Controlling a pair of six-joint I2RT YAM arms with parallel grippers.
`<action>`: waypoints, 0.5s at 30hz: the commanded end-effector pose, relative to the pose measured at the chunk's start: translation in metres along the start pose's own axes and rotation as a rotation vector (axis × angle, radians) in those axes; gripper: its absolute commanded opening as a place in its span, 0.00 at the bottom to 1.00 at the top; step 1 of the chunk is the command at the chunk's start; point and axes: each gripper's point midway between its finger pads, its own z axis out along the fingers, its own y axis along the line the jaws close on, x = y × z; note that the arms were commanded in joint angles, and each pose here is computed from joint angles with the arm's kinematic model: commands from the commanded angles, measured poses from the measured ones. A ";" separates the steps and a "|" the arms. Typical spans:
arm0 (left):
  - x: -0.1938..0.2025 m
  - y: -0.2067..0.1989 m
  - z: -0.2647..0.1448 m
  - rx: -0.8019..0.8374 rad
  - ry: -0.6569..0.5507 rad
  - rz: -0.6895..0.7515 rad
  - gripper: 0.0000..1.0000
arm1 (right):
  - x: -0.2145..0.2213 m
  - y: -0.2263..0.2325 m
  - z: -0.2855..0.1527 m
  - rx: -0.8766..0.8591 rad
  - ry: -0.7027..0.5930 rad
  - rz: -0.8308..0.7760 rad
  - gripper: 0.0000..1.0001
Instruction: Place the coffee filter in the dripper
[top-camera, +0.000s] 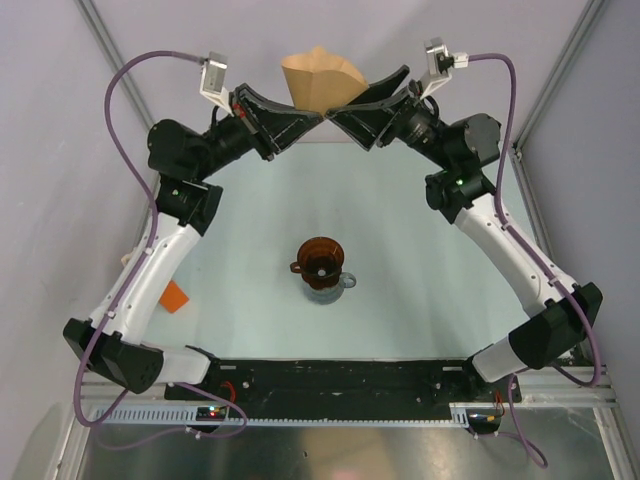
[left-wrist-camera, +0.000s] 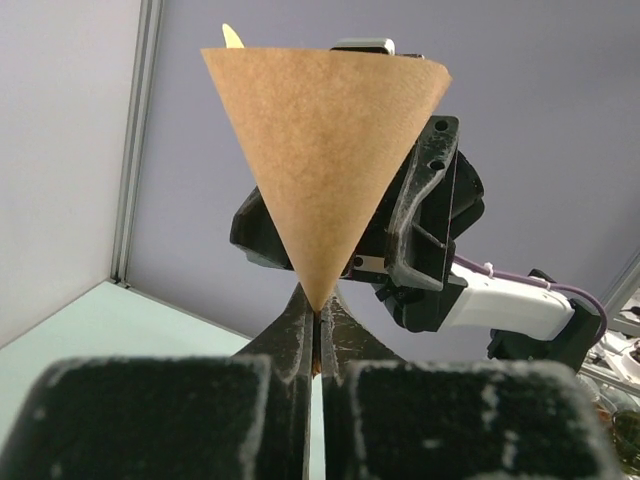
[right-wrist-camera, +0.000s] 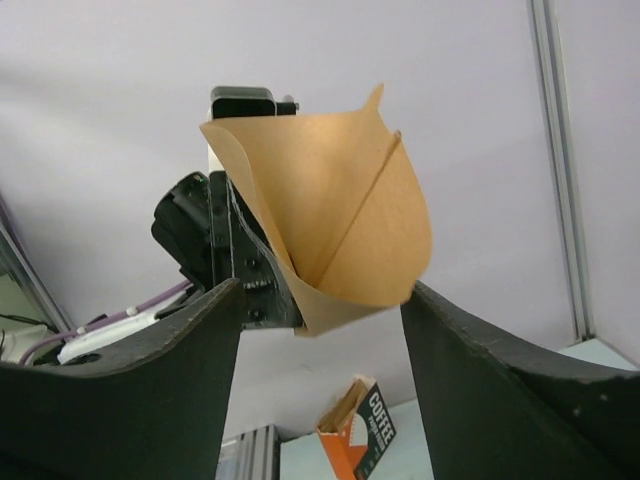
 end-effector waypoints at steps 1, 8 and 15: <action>-0.014 -0.014 -0.002 0.029 -0.048 0.023 0.00 | -0.029 0.020 0.013 -0.044 -0.099 -0.064 0.65; -0.013 -0.012 -0.001 0.028 -0.046 0.029 0.00 | -0.025 0.014 0.016 -0.024 -0.097 -0.072 0.32; -0.012 -0.010 -0.001 0.028 -0.045 0.026 0.00 | -0.031 0.012 0.012 -0.035 -0.098 -0.070 0.03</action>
